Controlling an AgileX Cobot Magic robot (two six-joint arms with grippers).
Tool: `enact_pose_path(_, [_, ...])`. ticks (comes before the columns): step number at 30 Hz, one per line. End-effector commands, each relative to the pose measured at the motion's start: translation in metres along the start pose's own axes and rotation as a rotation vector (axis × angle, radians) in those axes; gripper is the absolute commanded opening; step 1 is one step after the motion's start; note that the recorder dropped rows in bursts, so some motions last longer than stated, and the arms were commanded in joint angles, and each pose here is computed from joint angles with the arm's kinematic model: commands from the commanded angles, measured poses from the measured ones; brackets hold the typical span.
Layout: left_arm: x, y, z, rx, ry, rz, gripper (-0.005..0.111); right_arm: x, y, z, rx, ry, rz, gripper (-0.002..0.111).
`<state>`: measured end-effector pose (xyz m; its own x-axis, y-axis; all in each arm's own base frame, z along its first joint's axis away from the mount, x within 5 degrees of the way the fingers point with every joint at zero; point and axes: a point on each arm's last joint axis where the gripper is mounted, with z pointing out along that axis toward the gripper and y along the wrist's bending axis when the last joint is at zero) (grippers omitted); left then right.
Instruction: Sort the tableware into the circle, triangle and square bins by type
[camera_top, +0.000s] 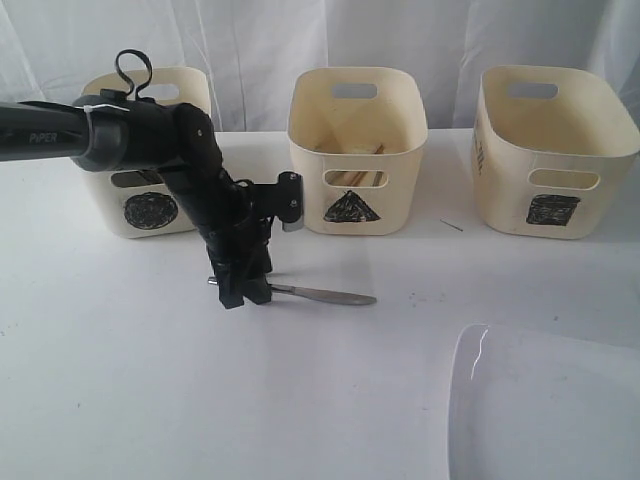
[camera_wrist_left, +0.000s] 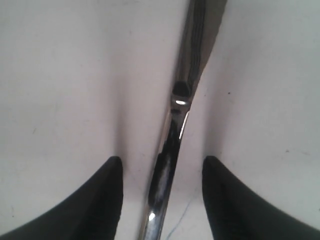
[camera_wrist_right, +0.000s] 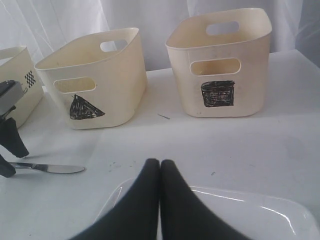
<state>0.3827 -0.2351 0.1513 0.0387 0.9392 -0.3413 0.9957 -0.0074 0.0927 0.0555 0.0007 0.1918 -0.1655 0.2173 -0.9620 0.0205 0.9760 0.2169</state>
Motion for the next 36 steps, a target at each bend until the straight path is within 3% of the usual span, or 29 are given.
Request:
enact_pose_path(1, [0.010,-0.010,0.020,0.112,0.052,-0.027,0.053,0.001,0.000,0.000,0.002,-0.009,0.002,0.000])
enact_pose_path(9, [0.011,-0.016,0.019,0.172,0.061,-0.064,0.053,0.001,0.000,0.000,0.002,-0.009,0.002,0.000])
enact_pose_path(17, [0.011,-0.015,0.019,0.168,0.060,-0.064,0.052,0.001,0.000,0.000,0.002,-0.009,0.002,0.000])
enact_pose_path(24, [0.011,-0.015,0.019,0.167,0.060,-0.064,0.030,0.001,0.000,0.000,0.002,-0.009,0.002,0.000])
enact_pose_path(30, [0.010,-0.017,0.018,0.180,0.066,-0.072,0.002,0.001,0.000,0.000,0.002,-0.009,0.002,0.000])
enact_pose_path(36, [0.005,-0.018,0.001,0.169,0.059,-0.083,0.000,0.001,0.000,0.000,0.002,-0.009,0.002,0.000])
